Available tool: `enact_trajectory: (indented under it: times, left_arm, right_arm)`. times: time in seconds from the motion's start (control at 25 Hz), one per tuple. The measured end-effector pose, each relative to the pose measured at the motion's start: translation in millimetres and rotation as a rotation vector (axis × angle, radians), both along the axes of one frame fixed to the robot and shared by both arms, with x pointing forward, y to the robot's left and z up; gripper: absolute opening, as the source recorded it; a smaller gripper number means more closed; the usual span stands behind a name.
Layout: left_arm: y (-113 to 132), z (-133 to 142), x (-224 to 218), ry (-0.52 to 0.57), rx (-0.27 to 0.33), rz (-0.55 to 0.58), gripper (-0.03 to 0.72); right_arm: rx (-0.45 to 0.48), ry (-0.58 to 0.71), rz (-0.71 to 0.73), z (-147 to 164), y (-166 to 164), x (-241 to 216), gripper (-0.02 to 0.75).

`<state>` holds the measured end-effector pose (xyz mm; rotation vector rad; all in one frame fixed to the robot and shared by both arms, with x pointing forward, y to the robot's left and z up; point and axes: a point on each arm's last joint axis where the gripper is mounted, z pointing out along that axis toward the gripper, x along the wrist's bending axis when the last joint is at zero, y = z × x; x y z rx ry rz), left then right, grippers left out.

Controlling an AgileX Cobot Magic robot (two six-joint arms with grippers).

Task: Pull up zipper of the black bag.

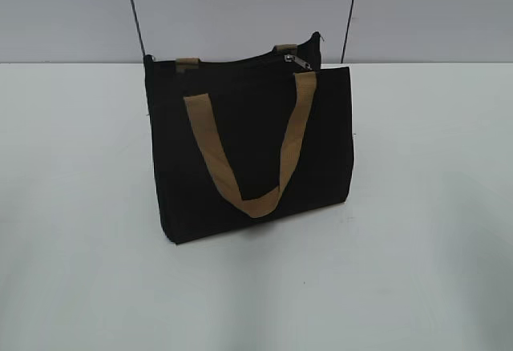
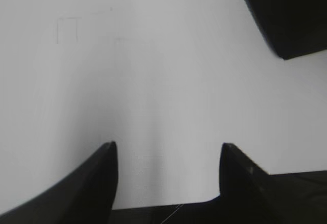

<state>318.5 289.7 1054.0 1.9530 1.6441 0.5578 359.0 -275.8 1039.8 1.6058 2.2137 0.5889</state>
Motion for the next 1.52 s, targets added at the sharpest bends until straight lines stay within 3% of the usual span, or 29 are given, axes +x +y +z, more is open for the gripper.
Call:
enact_trajectory:
  times: [0.12, 0.36, 0.68, 0.96, 1.12, 1.52]
  left_arm:
    - [-1, 0, -15, -0.026, -0.008, -0.007, 0.466]
    - [-4, 5, -36, -0.122, -0.04, -0.019, 0.46]
    - [-5, 6, -62, -0.281, -0.058, -0.027, 0.459]
    - [-5, 7, -89, -0.446, -0.059, -0.032, 0.458]
    - [-5, 7, -91, -0.457, -0.06, -0.033, 0.458]
    - [-5, 7, -91, -0.461, -0.06, -0.032, 0.458]
  right_arm:
    - [0.01, -0.025, -0.01, -10, -3, -21, 0.412]
    - [0.073, -0.173, -0.027, 4, -5, -48, 0.412]
    - [0.088, -0.192, -0.015, 3, -8, -78, 0.412]
    - [0.111, -0.37, -0.002, 7, -12, -107, 0.412]
    - [0.129, -0.489, 0.004, 7, -15, -126, 0.412]
    - [0.129, -0.498, 0.006, 6, -15, -128, 0.412]
